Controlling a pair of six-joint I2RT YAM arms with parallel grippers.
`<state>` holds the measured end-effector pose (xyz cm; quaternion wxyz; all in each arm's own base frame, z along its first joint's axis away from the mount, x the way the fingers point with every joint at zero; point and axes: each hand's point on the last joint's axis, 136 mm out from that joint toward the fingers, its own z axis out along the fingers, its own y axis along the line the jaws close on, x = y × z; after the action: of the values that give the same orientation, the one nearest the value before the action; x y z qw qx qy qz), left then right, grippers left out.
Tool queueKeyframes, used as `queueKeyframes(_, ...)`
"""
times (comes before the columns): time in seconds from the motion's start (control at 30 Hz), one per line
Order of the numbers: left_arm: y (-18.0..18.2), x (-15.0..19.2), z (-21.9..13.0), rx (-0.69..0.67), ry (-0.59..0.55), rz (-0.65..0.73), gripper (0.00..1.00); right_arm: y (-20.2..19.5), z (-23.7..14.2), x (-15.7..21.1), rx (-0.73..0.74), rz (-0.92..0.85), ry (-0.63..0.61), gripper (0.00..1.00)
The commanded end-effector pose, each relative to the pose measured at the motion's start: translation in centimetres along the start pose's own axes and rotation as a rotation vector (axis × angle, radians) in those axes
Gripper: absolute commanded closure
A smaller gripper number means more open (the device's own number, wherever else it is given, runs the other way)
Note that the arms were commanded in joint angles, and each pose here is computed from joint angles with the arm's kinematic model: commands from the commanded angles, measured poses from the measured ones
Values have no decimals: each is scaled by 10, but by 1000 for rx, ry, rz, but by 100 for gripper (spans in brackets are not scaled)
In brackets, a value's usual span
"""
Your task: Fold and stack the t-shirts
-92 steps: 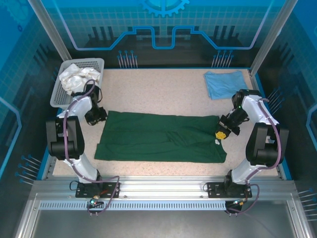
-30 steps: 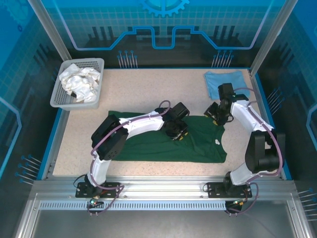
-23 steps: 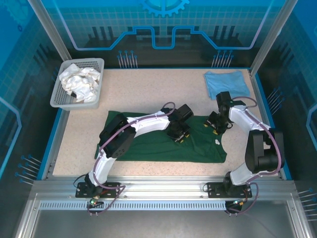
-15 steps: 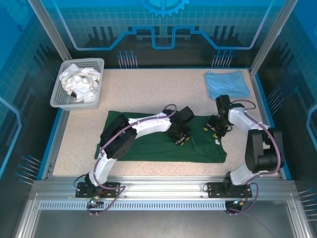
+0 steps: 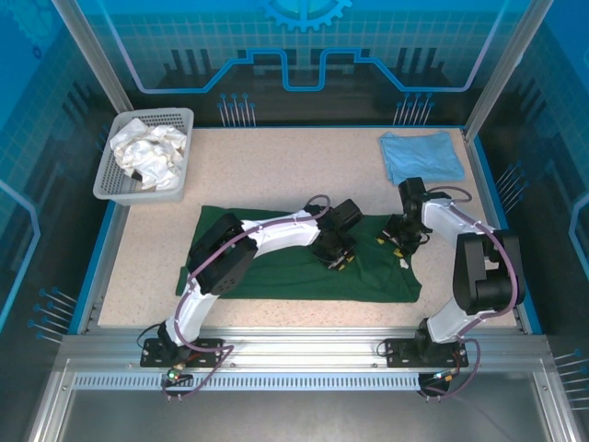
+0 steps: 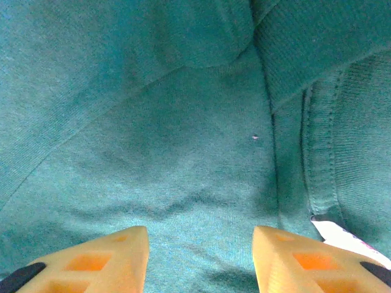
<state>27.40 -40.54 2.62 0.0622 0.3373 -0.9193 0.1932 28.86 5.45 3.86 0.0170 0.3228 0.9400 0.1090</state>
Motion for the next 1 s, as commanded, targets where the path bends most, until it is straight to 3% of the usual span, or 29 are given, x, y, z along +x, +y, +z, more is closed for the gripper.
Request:
queueKeyframes(0.0, 7, 3, 12, -35, 30, -26, 76, -5, 7, 5, 12, -3, 26, 51)
queueKeyframes(0.13, 8, 3, 14, -40, 33, -27, 75, -7, 9, 4, 20, -1, 33, 51)
queueKeyframes(0.3, 5, 3, 12, -40, 32, -19, 87, -9, 14, 3, 26, 5, 41, 51)
queueKeyframes(0.53, 2, -2, 1, -33, 8, 5, 90, -15, 22, 5, 43, 5, 66, 52)
queueKeyframes(0.77, -18, -5, -32, -20, -65, 150, 99, -27, 29, 7, 68, 14, 76, 53)
queueKeyframes(0.97, -21, -4, -53, -42, -77, 250, 100, -30, 35, 3, 99, 25, 90, 53)
